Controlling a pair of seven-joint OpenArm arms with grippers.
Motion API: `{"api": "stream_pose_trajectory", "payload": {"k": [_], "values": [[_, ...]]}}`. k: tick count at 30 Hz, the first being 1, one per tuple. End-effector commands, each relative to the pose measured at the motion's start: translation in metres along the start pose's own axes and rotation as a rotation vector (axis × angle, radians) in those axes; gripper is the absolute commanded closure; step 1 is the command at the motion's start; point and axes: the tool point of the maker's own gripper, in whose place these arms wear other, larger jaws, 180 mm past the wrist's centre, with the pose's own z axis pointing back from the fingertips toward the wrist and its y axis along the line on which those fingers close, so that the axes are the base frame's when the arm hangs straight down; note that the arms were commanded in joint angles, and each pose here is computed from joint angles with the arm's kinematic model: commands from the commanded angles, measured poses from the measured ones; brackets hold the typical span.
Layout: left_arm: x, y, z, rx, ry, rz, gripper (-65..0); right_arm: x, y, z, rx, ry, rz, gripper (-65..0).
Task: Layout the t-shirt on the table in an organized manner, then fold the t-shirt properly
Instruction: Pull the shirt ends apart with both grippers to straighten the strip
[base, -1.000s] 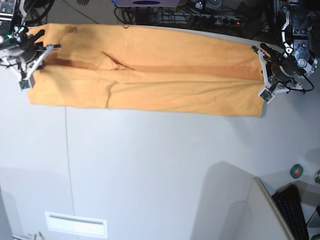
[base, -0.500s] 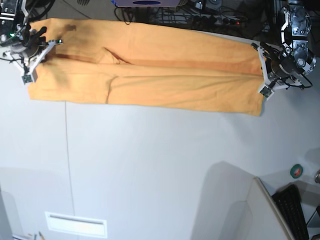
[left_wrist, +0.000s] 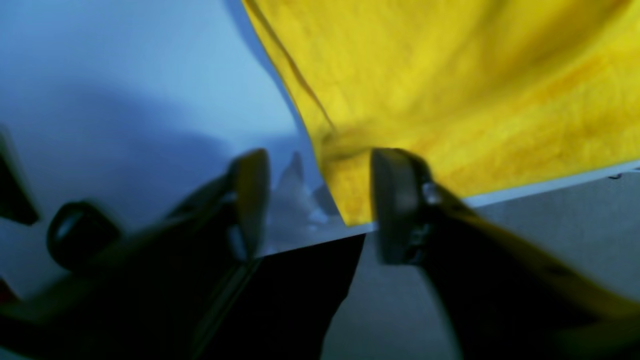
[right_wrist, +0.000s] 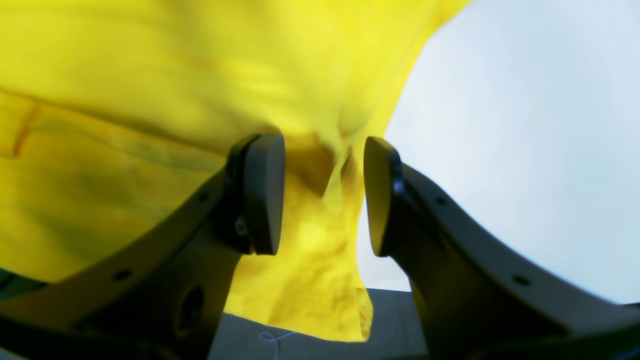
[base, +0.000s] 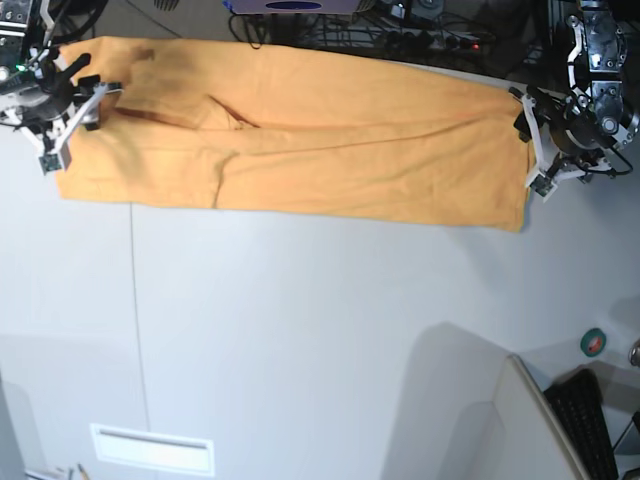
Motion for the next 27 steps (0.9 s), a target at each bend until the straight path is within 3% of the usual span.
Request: {"api": "stream_pose_trajectory", "payload": {"k": [1,7,9,10,11,12,16,27], "values": [[-0.005,0.02,0.009,0.057,0.011,0.001,-39.7,0.011,-0.006,0.007,-0.016,-0.04,0.01,-25.7],[-0.01,0.061,0.033,0.172,-0.025,0.094,-35.2,0.034,-0.007,0.021,-0.033,-0.108,0.038,-25.4],[-0.004,0.053,0.031,0.16,-0.048,0.117,-24.5,0.041,-0.004,0.02,-0.026,-0.124,0.041,-21.6],[0.003,0.047,0.029,0.149,-0.069,0.137,-15.0,0.046,-0.004,0.019,-0.026,-0.133,0.04,-16.7],[0.009,0.041,0.024,0.133,-0.087,0.166,-3.5,0.048,0.0,0.017,-0.018,-0.141,0.027,-8.6],[0.014,0.034,0.02,0.115,-0.099,0.19,0.0,0.05,0.004,0.016,-0.011,-0.144,0.014,0.0],[0.017,0.006,-0.008,0.019,-0.089,0.275,0.0,0.039,0.011,0.005,0.012,-0.11,-0.021,0.0],[0.029,-0.035,-0.058,-0.156,-0.031,0.302,0.0,-0.003,0.016,-0.049,0.073,0.061,-0.12,0.0]]}}
